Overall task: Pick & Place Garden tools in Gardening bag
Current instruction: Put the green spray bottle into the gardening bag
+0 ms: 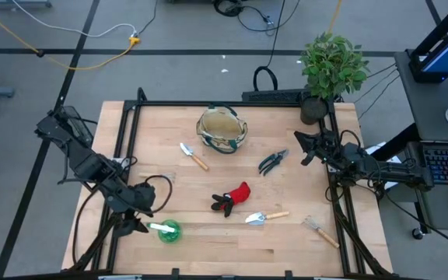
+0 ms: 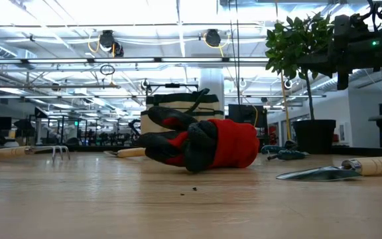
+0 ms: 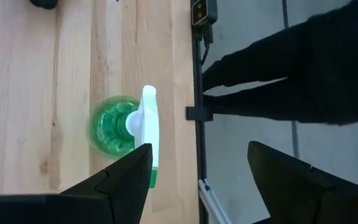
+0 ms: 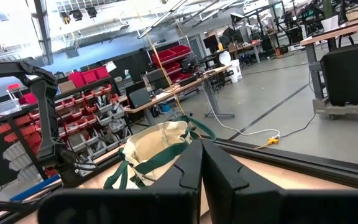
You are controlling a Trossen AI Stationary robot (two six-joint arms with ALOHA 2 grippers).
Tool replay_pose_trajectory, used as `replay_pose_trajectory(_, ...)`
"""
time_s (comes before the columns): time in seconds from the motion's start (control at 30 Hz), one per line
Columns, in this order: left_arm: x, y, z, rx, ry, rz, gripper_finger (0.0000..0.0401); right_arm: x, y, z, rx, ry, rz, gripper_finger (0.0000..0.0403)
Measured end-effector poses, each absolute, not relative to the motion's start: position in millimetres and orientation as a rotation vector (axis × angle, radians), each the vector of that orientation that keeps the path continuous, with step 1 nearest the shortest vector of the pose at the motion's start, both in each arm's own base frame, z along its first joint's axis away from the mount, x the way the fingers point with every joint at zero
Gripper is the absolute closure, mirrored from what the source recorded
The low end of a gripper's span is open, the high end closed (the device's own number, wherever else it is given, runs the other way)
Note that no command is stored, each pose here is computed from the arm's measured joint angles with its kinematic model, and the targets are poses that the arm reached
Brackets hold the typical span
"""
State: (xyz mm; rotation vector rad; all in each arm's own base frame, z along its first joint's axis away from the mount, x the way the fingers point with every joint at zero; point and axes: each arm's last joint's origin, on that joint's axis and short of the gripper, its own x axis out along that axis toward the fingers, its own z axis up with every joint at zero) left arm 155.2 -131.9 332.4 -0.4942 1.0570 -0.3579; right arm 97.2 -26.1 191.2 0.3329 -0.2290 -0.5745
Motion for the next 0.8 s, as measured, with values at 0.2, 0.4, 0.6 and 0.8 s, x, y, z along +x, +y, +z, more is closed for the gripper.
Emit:
replay_pose_trajectory(0.2, 158.4, -130.5, 331.2, -0.481, 1.003, -0.259, 0.0132, 97.2, -26.0, 191.3, 0.333, -0.23, -0.574, 0.0399)
replay_pose_trajectory(0.4, 170.3, -138.5, 318.7, -0.396, 1.02, -0.211, 0.0132, 97.2, -26.1, 191.2, 0.333, -0.229, -0.574, 0.0399)
replay_pose_trajectory(0.6, 183.1, -154.3, 298.0, -0.317, 1.105, -0.204, 0.0132, 97.2, -26.1, 191.2, 0.333, -0.229, -0.574, 0.0399)
replay_pose_trajectory(0.8, 184.6, -163.2, 289.7, -0.289, 1.152, -0.226, 0.0132, 97.2, -26.1, 191.2, 0.333, -0.229, -0.574, 0.0399)
